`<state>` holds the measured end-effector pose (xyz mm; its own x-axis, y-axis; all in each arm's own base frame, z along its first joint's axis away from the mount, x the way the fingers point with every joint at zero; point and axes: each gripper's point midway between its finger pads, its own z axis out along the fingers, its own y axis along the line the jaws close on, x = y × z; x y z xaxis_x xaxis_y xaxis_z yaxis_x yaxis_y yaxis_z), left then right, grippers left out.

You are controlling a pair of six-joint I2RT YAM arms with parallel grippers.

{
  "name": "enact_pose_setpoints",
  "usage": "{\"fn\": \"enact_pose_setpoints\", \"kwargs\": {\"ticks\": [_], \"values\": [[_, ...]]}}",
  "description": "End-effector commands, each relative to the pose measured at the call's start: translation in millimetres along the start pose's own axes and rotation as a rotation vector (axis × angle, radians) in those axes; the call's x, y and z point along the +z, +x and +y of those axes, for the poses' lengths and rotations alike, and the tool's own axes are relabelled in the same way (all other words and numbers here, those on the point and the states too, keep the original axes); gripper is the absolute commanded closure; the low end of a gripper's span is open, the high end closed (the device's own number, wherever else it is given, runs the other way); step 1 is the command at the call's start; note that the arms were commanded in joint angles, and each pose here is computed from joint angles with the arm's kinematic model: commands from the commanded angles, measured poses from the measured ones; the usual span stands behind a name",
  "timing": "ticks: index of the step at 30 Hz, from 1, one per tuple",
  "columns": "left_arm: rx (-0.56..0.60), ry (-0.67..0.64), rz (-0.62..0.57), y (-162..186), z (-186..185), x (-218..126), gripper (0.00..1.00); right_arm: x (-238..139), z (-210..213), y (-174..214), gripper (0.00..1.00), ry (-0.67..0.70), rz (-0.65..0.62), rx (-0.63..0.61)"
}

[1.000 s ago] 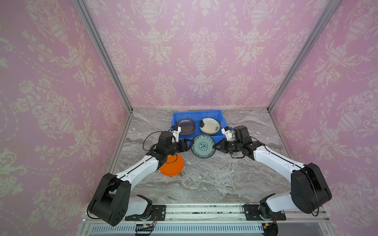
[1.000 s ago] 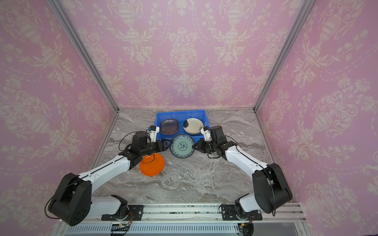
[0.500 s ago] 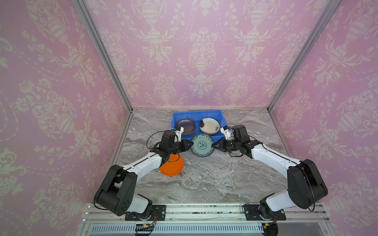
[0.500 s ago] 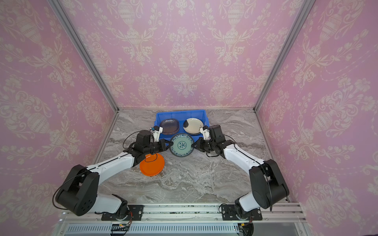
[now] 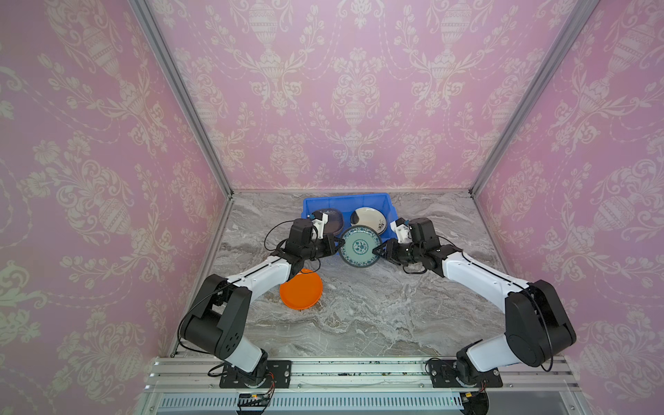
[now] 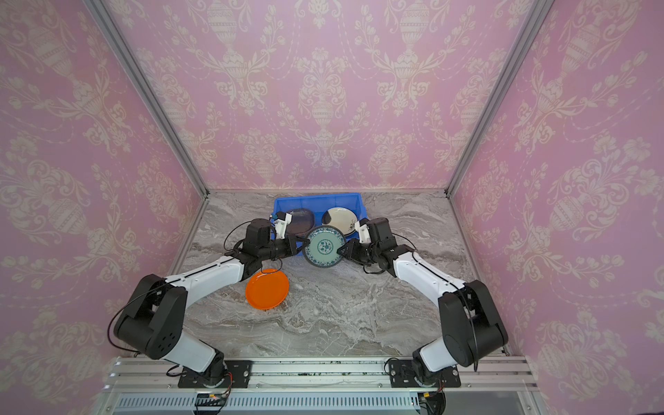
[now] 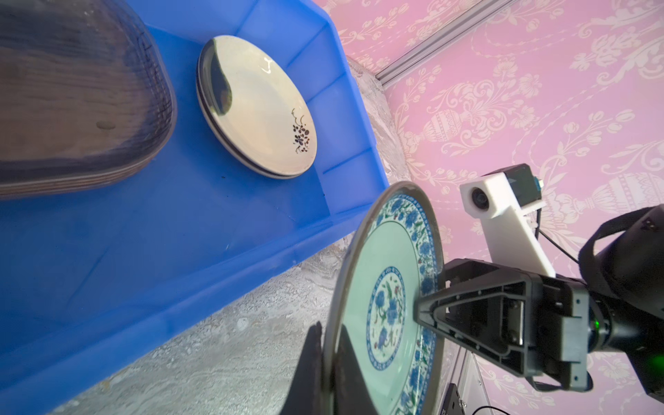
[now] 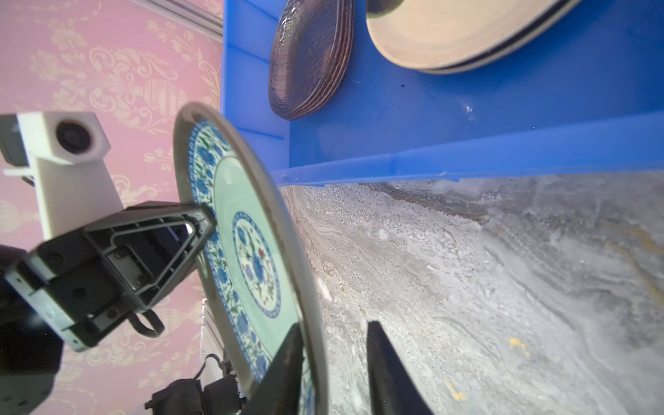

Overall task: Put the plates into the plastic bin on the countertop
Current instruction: 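Pass the blue-patterned plate from the right gripper to the left gripper above the bin, then lower the blue-patterned plate into the bin with the left gripper while the right withdraws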

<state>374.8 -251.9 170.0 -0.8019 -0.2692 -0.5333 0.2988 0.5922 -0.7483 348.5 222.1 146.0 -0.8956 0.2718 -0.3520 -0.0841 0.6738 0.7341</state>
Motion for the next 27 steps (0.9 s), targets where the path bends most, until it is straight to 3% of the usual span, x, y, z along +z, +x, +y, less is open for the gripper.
{"fn": "enact_pose_setpoints", "kwargs": {"ticks": [1,13,20,27], "values": [[0.054,0.058,-0.033,-23.3,-24.6,1.7,1.0,-14.3,-12.6,-18.5,0.62,0.051,-0.069,0.022],[0.076,-0.001,-0.06,-80.9,-23.5,50.0,1.0,-95.1,-61.7,-54.9,0.57,0.16,-0.431,0.128],[0.0,-0.076,-0.04,-104.5,5.2,101.0,1.0,-103.6,-68.6,-52.7,0.57,0.168,-0.467,0.154],[-0.015,-0.23,-0.044,-109.5,43.0,117.5,1.0,-106.5,-77.3,-49.1,0.57,0.183,-0.49,0.167]]}}
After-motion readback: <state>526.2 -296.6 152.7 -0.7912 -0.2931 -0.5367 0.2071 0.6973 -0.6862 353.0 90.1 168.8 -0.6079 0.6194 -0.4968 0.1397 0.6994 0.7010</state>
